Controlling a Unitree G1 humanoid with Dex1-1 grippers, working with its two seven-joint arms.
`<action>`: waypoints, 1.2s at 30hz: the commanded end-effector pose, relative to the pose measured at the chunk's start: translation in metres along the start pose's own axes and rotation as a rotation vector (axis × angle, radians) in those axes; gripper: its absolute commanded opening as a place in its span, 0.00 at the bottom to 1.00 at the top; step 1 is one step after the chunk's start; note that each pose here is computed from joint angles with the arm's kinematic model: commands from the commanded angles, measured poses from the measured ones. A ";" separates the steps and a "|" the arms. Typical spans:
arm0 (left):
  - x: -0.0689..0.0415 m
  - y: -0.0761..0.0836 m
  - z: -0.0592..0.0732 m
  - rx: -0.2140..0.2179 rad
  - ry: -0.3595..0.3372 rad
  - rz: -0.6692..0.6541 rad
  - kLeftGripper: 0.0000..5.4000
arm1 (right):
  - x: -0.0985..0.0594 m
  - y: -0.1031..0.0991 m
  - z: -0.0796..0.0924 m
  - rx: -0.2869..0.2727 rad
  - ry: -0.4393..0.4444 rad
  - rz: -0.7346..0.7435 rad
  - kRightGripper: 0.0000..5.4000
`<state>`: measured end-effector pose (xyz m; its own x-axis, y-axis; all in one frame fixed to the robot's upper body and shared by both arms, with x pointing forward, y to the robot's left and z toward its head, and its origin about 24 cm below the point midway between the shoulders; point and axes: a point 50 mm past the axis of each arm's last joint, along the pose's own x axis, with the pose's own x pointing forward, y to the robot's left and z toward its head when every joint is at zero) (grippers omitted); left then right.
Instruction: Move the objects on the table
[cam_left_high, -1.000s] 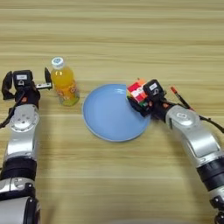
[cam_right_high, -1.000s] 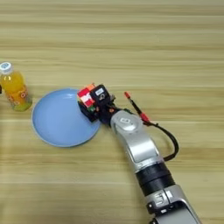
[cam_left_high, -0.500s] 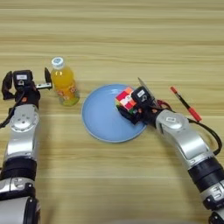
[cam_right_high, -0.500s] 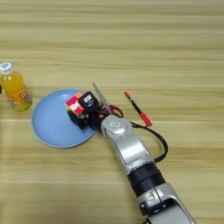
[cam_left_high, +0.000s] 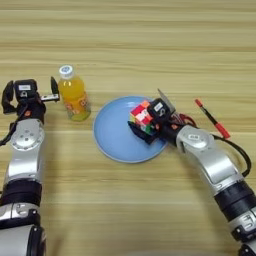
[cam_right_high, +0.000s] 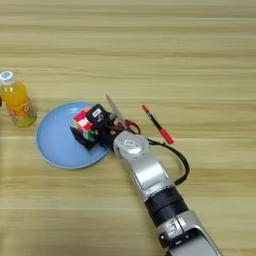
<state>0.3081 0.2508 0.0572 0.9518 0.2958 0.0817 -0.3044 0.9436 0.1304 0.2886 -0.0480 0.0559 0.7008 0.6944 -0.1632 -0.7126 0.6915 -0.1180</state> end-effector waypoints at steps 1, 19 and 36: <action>0.000 0.000 0.002 0.015 -0.006 0.000 1.00 | -0.003 -0.001 0.012 -0.015 -0.070 -0.016 0.93; 0.000 0.008 0.005 -0.015 -0.034 0.073 1.00 | -0.039 -0.077 0.020 0.004 -0.132 -0.395 1.00; 0.001 0.013 0.013 -0.072 -0.093 0.107 1.00 | -0.090 -0.154 -0.022 0.073 0.008 -0.882 1.00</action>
<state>0.3038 0.2622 0.0670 0.9105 0.3820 0.1585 -0.3970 0.9147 0.0758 0.3305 -0.2195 0.0638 0.9943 -0.0844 -0.0657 0.0738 0.9861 -0.1491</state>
